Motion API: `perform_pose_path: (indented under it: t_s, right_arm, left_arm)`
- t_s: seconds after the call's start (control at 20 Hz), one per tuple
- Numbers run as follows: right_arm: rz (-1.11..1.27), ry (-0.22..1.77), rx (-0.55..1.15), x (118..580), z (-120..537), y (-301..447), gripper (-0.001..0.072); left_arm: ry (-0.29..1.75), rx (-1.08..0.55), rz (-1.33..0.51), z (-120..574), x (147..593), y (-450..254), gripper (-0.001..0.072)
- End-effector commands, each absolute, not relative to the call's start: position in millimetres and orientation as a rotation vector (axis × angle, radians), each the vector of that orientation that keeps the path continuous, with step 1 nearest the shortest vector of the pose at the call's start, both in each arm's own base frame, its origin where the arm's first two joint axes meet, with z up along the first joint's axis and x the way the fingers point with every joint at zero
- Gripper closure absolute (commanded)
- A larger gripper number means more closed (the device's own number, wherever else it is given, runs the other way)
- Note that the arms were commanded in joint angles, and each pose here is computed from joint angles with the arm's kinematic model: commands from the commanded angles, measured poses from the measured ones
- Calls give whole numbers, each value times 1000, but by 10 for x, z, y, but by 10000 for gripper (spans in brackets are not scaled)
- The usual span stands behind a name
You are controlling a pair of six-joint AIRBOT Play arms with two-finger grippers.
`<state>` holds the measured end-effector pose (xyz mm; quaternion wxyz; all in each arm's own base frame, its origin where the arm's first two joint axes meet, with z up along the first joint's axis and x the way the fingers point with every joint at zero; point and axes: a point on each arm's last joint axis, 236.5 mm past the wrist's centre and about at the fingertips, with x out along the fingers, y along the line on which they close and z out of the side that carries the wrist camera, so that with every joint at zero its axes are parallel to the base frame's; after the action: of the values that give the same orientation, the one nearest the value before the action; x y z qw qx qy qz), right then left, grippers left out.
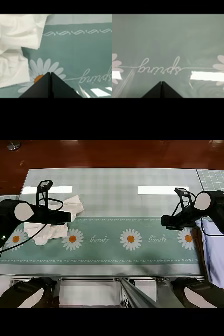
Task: Fold the shirts.
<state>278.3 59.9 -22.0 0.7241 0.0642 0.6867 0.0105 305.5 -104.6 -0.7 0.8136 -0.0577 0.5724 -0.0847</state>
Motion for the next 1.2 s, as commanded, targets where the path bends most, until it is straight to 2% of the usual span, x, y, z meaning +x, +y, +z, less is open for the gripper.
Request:
perform_pose_path:
  t_s: [0.0, 0.55, 0.85, 0.9, 0.95, 1.0, 1.05, 1.15]
  right_arm:
    - [23, 1517, 142, 2781, -222, 598, 691]
    - [24, 1500, 144, 2820, -219, 602, 692]
    - [0, 1404, 102, 3043, -202, 497, 689]
    - [-35, 1375, 98, 3110, -193, 430, 613]
    - [-80, 1354, 97, 3155, -187, 350, 338]
    - [-112, 1328, 84, 3211, -174, 274, 79]
    - [-126, 1303, 59, 3263, -157, 213, 78]
    - [-146, 1291, 15, 3284, -143, 117, 78]
  left_arm:
    - [1222, -122, -182, -6, 3055, -1047, 676]
    - [1221, -123, -181, -5, 3056, -1047, 676]
    - [1180, -130, -183, 28, 3148, -1063, 676]
    - [1144, -130, -186, 59, 3230, -1071, 672]
    - [1100, -119, -181, 87, 3334, -1052, 605]
    - [1057, -93, -171, 111, 3442, -1009, 285]
    - [1014, -29, -151, 137, 3548, -904, -1]
    - [972, 150, -76, 233, 3667, -531, 2]
